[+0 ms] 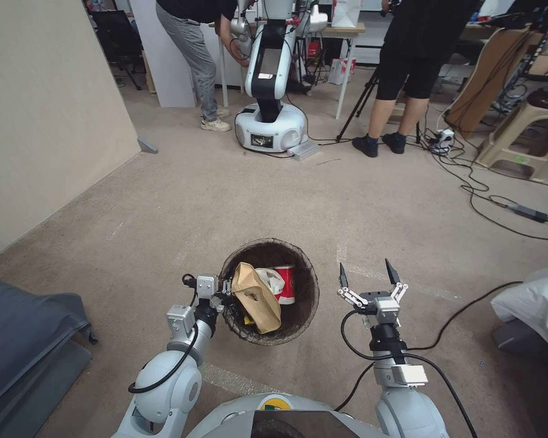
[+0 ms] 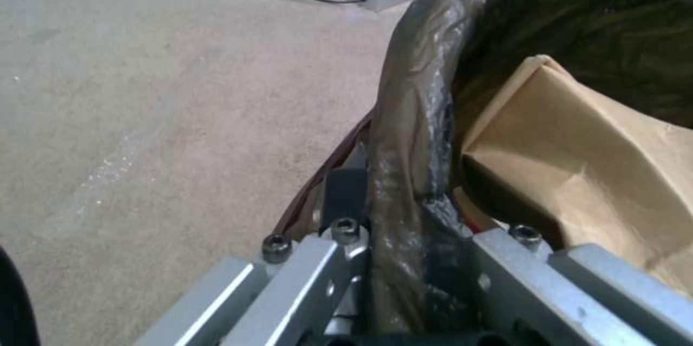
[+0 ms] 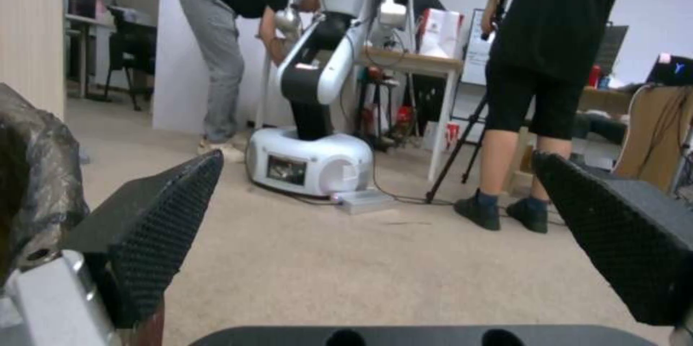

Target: Pick up the trash bin, then pick up the garbage from the floor and place it into the trash bin.

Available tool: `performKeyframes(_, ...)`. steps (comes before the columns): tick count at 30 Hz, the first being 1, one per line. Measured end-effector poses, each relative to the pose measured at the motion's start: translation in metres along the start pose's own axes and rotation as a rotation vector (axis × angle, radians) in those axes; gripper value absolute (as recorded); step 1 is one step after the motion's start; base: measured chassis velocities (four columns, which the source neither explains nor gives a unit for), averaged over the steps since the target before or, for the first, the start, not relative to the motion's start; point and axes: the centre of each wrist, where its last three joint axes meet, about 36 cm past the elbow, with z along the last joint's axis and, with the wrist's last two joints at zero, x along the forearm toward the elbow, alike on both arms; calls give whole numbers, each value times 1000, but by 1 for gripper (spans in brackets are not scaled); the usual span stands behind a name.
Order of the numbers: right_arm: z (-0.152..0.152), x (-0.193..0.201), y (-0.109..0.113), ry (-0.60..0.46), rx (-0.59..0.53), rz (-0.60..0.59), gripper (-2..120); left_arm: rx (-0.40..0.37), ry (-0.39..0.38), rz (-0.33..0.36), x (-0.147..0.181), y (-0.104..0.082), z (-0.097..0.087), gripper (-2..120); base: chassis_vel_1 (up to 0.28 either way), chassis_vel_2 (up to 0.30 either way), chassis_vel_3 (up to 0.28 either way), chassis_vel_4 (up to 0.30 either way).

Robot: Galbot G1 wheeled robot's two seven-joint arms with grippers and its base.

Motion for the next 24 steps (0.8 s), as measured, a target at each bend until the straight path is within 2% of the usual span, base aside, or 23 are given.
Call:
performKeyframes(12,0,-1,-1,-4,-1,1,100,14,20,22,0,-3,2,0,0,0,0,0)
performKeyframes(19,0,-2,-1,-6,-2,1,100,32,120,19,1,-3,0,0,0,0,0,0)
performKeyframes(21,0,-2,-1,-8,-3,1,100,25,175,-2,0,0,3,0,0,0,0,0)
performKeyframes(24,1,-1,-1,-9,-5,2,100,19,214,-14,-3,2,8,0,0,0,0,0)
